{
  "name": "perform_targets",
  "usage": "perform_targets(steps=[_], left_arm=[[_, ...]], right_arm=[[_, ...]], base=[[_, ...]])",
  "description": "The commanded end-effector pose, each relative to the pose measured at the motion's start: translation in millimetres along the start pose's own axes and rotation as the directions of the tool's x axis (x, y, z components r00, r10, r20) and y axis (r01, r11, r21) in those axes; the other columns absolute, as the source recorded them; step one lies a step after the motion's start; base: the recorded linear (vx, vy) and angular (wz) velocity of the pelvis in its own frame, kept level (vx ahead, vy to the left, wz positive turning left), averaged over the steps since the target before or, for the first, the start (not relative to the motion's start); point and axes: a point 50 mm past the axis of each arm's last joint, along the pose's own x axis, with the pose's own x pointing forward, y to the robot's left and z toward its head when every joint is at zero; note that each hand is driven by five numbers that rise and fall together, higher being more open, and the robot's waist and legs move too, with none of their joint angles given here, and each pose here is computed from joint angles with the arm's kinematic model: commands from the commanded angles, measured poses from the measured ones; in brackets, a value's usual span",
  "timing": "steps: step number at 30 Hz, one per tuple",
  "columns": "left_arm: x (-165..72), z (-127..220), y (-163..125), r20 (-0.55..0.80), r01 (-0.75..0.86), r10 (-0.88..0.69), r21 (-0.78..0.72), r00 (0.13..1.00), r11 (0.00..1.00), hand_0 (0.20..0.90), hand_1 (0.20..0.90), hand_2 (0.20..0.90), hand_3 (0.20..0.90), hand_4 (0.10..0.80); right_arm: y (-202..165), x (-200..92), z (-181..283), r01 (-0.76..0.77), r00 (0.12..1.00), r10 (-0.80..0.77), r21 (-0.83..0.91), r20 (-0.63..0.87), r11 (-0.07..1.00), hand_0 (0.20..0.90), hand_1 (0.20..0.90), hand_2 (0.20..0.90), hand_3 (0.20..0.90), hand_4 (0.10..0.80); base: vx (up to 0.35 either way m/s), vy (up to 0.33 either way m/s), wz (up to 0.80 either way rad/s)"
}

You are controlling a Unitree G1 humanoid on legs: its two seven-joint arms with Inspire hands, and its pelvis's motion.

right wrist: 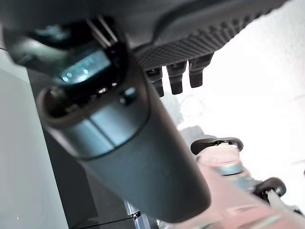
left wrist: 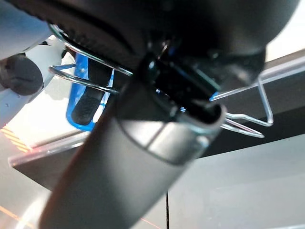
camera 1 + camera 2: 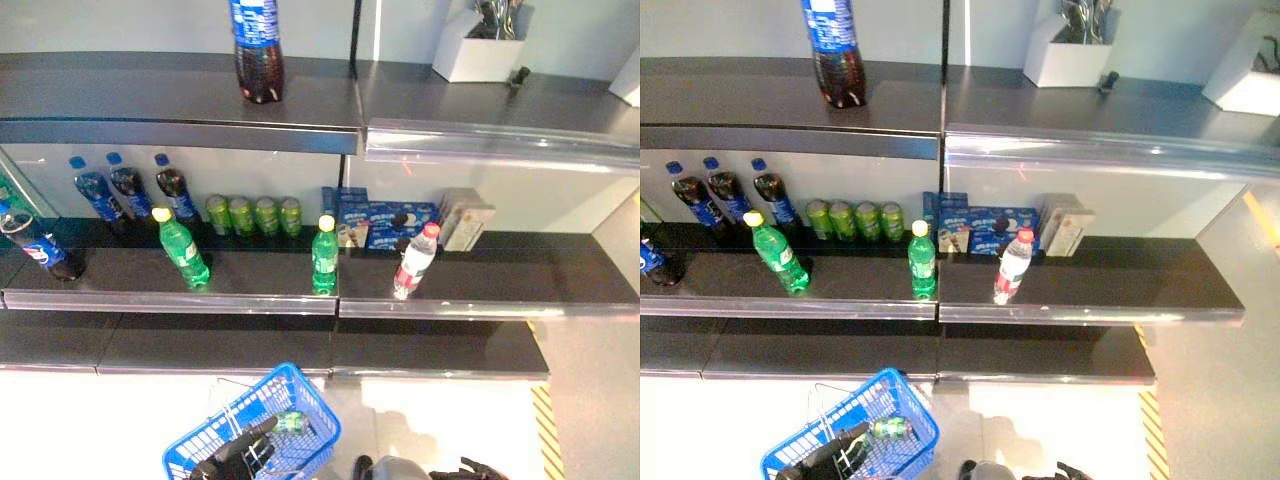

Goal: Pick up the drink and place into the basket.

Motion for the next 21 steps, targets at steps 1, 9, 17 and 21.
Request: perform_targets(steps=[1, 9, 17, 21], left_arm=[[8.8, 43.7, -33.8, 0.108, 0.205, -0.216, 0.107, 0.970, 0.973, 0.300, 0.300, 0.300, 0.200, 0.100], [1.6, 49.9, -26.7, 0.147, 0.207, -0.220, 0.094, 0.964, 0.974, 0.300, 0.300, 0.300, 0.200, 0.100], [9.7, 35.6, -35.5, 0.141, 0.239, -0.246, 0.067, 0.959, 0.969, 0.300, 0.300, 0.300, 0.200, 0.100], [10.8, 30.6, -35.0, 0.148, 0.227, -0.233, 0.055, 0.961, 0.972, 0.300, 0.300, 0.300, 0.200, 0.100]], right_arm=[[-10.5, -2.9, -9.0, 0.038, 0.999, -0.038, 0.058, 0.005, 0.998, 0.900, 0.900, 0.900, 0.900, 0.800], [-11.0, -0.8, 8.7, 0.014, 1.000, -0.014, 0.012, 0.026, 1.000, 0.900, 0.900, 0.900, 0.900, 0.800], [-19.0, -1.6, 12.2, 0.045, 0.999, -0.045, -0.005, 0.016, 0.999, 0.900, 0.900, 0.900, 0.900, 0.800], [-17.0, -1.7, 7.6, 0.043, 0.999, -0.042, -0.020, 0.011, 0.999, 0.900, 0.900, 0.900, 0.900, 0.800]], base=[[0.074, -0.203, 0.37], [0.045, -0.257, 0.27], [0.032, -0.099, 0.10], [-0.012, 0.010, 0.06]])
